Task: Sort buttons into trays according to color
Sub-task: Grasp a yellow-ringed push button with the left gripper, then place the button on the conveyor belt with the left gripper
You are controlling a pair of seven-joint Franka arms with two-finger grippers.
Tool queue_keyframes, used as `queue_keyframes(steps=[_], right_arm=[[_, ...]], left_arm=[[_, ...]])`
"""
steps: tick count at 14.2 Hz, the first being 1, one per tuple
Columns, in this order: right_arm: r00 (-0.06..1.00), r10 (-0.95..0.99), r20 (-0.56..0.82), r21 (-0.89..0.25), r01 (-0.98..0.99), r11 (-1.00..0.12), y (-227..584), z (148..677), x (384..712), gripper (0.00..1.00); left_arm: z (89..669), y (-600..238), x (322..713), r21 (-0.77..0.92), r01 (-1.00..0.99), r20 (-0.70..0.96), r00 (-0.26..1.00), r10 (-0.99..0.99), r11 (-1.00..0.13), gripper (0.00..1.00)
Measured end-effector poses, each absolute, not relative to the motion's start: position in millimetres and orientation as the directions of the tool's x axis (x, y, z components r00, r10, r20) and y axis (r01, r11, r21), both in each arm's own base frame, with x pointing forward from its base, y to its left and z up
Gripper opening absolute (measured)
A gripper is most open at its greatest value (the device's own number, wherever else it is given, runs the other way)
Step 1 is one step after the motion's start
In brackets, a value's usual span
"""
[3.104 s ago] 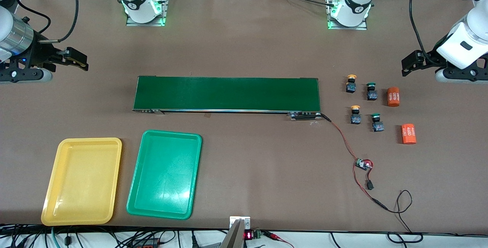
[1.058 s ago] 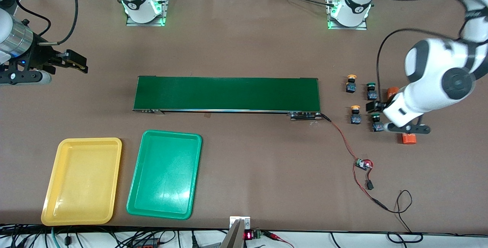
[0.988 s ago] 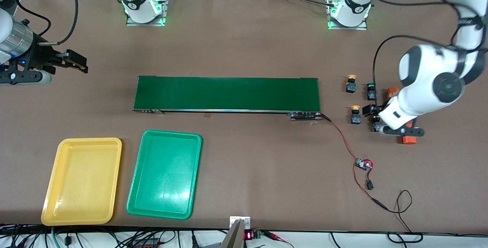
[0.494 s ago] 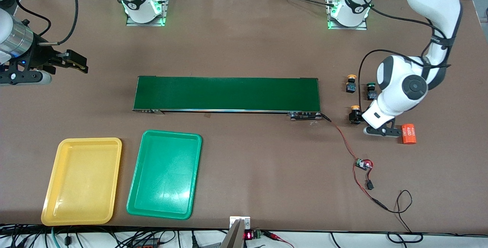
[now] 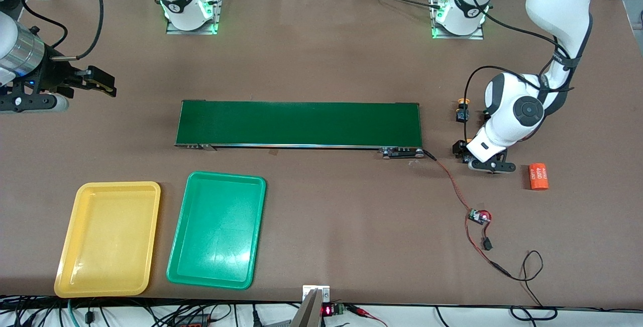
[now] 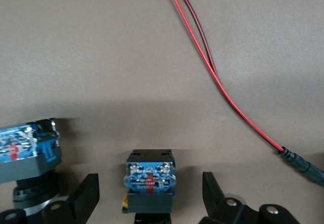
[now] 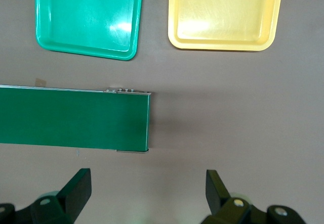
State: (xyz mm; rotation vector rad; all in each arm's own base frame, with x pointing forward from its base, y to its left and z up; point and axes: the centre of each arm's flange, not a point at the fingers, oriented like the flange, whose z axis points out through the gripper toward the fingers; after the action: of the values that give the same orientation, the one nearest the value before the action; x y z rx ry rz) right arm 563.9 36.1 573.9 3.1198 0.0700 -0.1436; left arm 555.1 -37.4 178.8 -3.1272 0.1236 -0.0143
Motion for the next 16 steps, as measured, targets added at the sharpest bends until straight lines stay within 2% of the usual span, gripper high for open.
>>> queue_keyframes(steps=[1,3,5,8,12,14,16], right_arm=[[0.995,0.044,-0.092,0.016,0.046,-0.999,36,574,564,1.00],[0.995,0.044,-0.092,0.016,0.046,-0.999,36,574,564,1.00],[0.995,0.044,-0.093,0.016,0.046,-0.999,36,574,564,1.00],[0.995,0.044,-0.093,0.016,0.046,-0.999,36,574,564,1.00],[0.994,0.058,-0.094,0.017,0.060,-0.998,36,574,564,1.00],[0.993,0.070,-0.094,0.016,0.071,-0.997,36,574,564,1.00],[0.993,0.072,-0.094,0.016,0.073,-0.997,36,574,564,1.00]], left_arm=[[177,-39,555,-0.011,-0.081,0.006,0.997,-0.081,-0.997,0.84],[175,-40,554,-0.010,-0.083,0.002,0.997,-0.083,-0.996,0.59],[176,-42,555,-0.009,-0.086,0.004,0.996,-0.086,-0.996,0.41],[193,-43,567,-0.010,-0.086,0.010,0.996,-0.086,-0.996,0.41],[276,-76,594,-0.002,-0.128,-0.088,0.988,-0.127,-0.992,0.41],[312,-120,589,0.006,-0.129,-0.120,0.984,-0.129,-0.992,0.41],[323,-183,570,0.017,-0.105,-0.127,0.986,-0.106,-0.994,0.41]])
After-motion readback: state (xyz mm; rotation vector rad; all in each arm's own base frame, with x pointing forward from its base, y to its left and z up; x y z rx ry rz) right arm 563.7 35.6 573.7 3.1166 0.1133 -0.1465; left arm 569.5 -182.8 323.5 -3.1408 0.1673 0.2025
